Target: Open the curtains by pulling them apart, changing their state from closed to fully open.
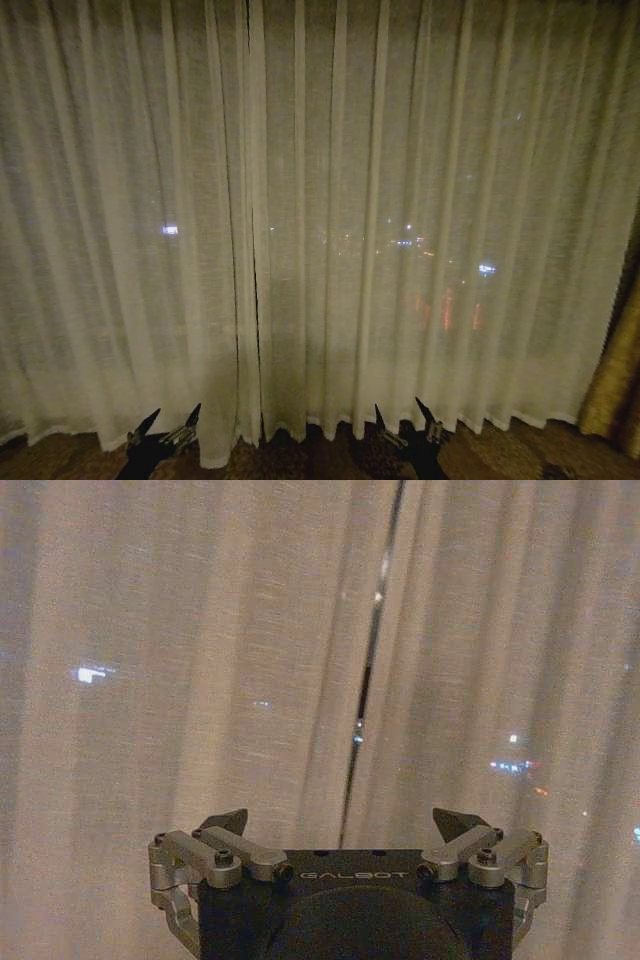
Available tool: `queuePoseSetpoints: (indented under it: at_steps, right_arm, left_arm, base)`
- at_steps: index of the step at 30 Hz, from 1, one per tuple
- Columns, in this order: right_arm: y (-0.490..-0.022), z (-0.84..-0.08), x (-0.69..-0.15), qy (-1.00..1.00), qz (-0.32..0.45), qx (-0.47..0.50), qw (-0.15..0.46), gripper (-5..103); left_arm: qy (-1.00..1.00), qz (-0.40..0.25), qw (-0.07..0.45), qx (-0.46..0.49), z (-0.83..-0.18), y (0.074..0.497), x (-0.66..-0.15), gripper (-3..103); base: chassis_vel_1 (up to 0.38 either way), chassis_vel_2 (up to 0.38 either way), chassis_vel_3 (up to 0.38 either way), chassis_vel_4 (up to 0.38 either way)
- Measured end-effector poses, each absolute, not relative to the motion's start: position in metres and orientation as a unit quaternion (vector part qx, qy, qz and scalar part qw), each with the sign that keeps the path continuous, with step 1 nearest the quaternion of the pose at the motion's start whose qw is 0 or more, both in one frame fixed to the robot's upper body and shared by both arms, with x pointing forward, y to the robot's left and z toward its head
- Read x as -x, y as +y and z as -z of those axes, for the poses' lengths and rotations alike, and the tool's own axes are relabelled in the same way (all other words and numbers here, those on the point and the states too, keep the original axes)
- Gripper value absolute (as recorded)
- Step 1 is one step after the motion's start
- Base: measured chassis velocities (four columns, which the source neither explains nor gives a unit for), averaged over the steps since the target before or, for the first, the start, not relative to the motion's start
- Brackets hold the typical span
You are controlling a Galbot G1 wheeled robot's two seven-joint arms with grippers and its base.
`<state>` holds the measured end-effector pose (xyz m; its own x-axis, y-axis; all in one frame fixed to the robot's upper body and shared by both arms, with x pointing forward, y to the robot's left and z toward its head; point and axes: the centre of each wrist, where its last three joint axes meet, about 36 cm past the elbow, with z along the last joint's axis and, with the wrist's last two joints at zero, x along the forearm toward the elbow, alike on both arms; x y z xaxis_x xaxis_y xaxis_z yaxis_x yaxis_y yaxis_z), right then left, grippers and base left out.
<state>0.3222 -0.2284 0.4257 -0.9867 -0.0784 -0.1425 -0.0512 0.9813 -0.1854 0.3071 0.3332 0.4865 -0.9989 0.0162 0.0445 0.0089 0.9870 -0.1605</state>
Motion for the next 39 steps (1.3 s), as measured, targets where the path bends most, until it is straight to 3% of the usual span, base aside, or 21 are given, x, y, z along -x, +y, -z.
queuePoseSetpoints:
  at_steps: [14, 22, 30, 39]
  right_arm:
    - [-0.230, -0.420, -0.323, 0.992, 0.099, 0.039, 0.073, 100]
    - [-0.231, -0.417, -0.322, 0.990, 0.109, 0.044, 0.076, 100]
    - [-0.222, -0.414, -0.316, 0.988, 0.113, 0.071, 0.083, 100]
    - [-0.219, -0.412, -0.319, 0.987, 0.112, 0.075, 0.083, 100]
  left_arm:
    - [-0.997, -0.077, 0.021, 0.008, -0.487, 0.334, -0.307, 100]
    - [-0.997, -0.076, 0.019, 0.011, -0.488, 0.334, -0.307, 100]
    - [-0.997, -0.077, 0.020, 0.009, -0.486, 0.336, -0.307, 100]
    - [-0.997, -0.075, 0.020, 0.006, -0.483, 0.339, -0.309, 100]
  base:
    - [0.173, 0.287, -0.148, -0.295]
    - [-0.187, 0.169, 0.178, -0.182]
    - [-0.179, 0.401, 0.200, -0.390]
    - [0.045, 0.251, -0.050, -0.242]
